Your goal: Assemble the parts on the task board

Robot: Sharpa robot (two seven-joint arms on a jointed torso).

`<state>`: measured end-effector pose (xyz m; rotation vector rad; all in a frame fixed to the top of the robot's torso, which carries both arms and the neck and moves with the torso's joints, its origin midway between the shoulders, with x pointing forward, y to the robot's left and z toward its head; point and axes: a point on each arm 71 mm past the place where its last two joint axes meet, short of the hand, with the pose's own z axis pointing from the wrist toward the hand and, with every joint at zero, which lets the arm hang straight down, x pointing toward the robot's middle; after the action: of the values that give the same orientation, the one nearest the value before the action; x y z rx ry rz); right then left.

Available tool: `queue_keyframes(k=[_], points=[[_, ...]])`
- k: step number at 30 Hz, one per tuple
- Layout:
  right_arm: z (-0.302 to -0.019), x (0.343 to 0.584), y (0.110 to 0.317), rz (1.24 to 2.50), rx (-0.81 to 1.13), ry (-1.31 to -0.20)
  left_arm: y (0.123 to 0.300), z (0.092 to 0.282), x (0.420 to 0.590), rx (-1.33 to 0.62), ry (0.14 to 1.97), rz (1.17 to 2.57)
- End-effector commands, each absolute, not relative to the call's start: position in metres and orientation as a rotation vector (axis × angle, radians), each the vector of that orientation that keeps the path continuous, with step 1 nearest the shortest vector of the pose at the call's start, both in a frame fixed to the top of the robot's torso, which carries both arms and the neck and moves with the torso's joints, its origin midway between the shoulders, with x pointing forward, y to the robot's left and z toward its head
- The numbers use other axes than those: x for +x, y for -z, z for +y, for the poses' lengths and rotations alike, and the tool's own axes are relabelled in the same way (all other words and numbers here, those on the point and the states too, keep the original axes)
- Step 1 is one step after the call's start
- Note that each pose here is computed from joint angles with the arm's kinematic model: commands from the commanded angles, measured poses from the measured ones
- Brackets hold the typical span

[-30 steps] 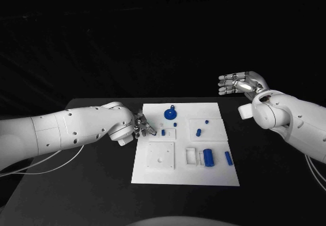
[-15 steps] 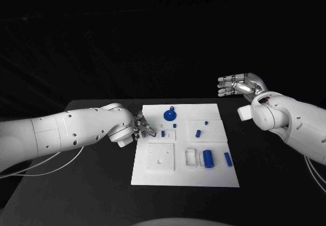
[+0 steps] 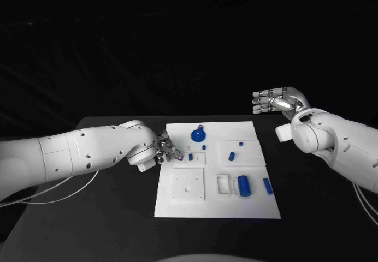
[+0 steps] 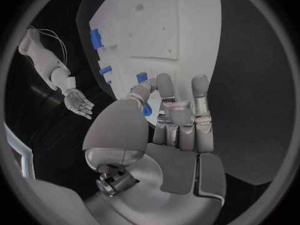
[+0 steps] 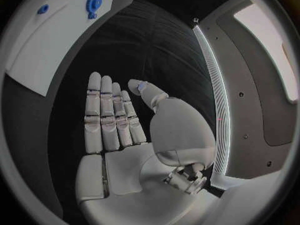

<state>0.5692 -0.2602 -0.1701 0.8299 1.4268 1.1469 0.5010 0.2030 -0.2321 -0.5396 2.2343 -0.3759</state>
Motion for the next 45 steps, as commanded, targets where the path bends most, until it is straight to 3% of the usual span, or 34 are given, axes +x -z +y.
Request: queue_keyframes(k=[1, 25, 45], points=[[-0.259, 0.569, 0.170, 1.437, 0.816, -1.160, 0.232, 0.197, 0.498, -0.524, 0.418, 2.270], [-0.260, 0.569, 0.175, 1.445, 0.823, -1.154, 0.214, 0.194, 0.505, -0.525, 0.436, 2.258], [-0.260, 0.568, 0.177, 1.452, 0.824, -1.155, 0.217, 0.189, 0.509, -0.451, 0.349, 2.273]])
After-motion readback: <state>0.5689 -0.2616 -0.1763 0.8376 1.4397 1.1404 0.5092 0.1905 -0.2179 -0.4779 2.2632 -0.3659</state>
